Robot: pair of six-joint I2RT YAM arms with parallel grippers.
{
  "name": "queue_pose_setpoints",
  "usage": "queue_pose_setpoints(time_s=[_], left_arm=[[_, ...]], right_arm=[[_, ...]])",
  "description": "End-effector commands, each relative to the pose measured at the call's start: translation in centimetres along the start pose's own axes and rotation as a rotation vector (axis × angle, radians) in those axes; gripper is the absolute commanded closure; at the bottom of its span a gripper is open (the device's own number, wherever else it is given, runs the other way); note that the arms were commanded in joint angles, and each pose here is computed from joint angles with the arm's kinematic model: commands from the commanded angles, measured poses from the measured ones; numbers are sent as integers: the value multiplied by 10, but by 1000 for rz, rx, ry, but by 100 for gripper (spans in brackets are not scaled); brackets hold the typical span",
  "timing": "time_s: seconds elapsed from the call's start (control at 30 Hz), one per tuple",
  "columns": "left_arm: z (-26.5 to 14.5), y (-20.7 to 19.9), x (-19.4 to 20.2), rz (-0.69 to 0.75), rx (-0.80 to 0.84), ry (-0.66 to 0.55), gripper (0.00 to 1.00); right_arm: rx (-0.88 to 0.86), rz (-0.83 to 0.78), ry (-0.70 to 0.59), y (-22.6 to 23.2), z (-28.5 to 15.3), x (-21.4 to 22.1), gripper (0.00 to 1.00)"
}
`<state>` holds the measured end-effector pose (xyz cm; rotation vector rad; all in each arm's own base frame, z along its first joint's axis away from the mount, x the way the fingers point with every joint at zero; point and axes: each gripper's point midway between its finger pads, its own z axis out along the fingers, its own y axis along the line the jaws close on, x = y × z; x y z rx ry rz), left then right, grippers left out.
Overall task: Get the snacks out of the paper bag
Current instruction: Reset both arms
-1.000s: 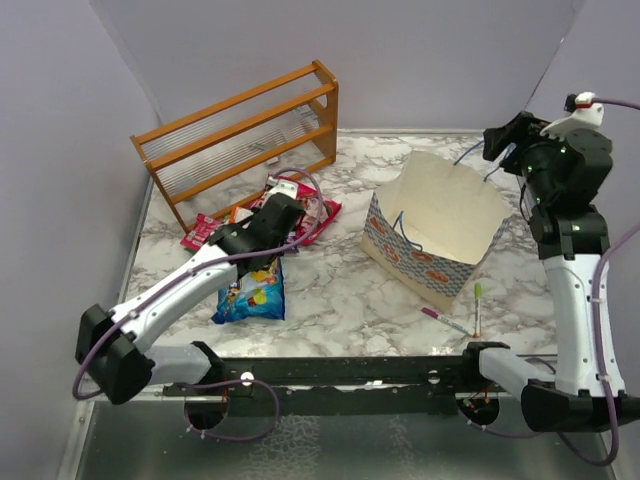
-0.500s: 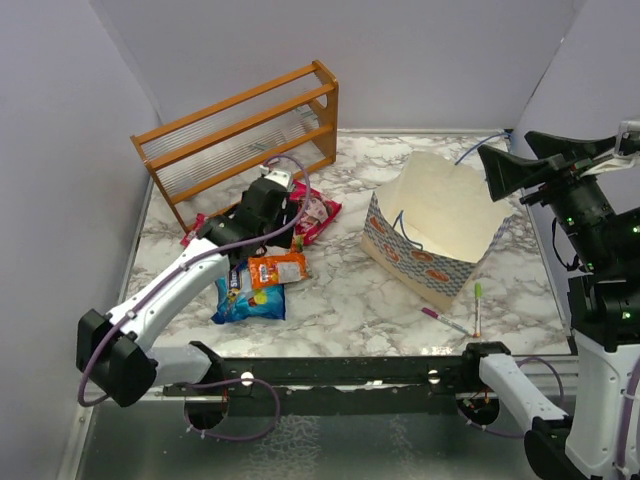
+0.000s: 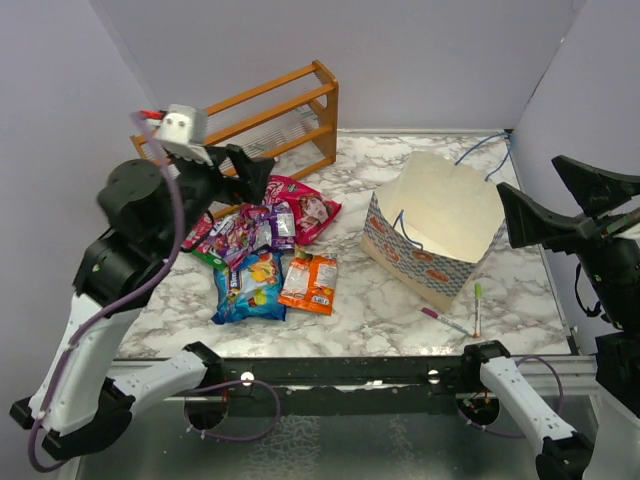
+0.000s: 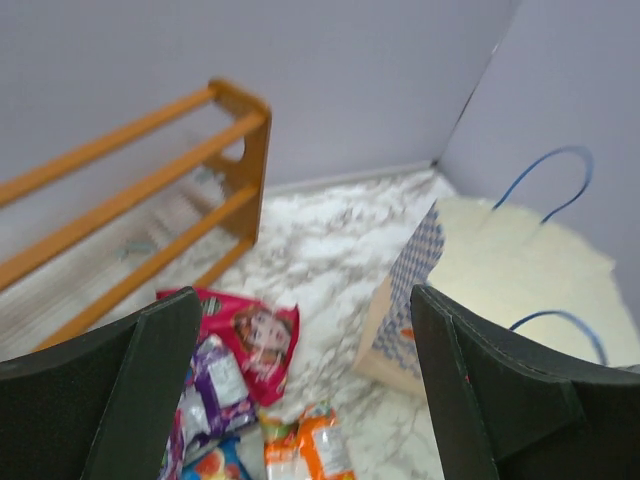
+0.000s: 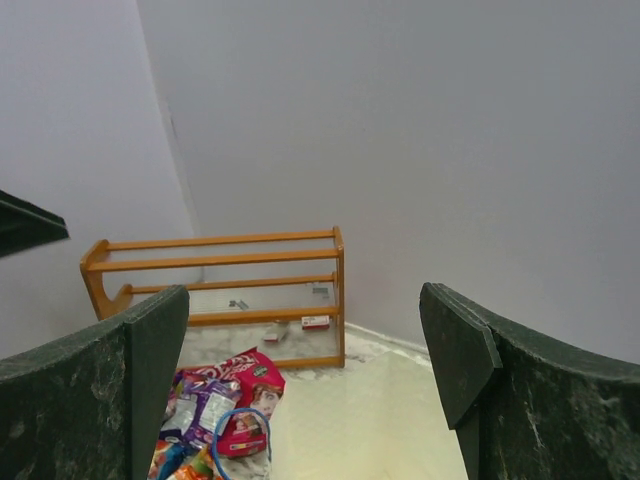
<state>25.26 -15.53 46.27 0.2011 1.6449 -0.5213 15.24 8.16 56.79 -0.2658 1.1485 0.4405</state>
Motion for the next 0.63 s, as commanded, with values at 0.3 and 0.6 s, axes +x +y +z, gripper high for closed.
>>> queue_pose_setpoints(time_s=[0.3,0.6], left_arm=[[-103,2,-111,42,26,-410,7],[-110,6,-112,52,8,-414,6]], right_arm=[[90,-52,-54,-11,-18,-21,1],[96,-82,-76,-13,-21,-20,1]])
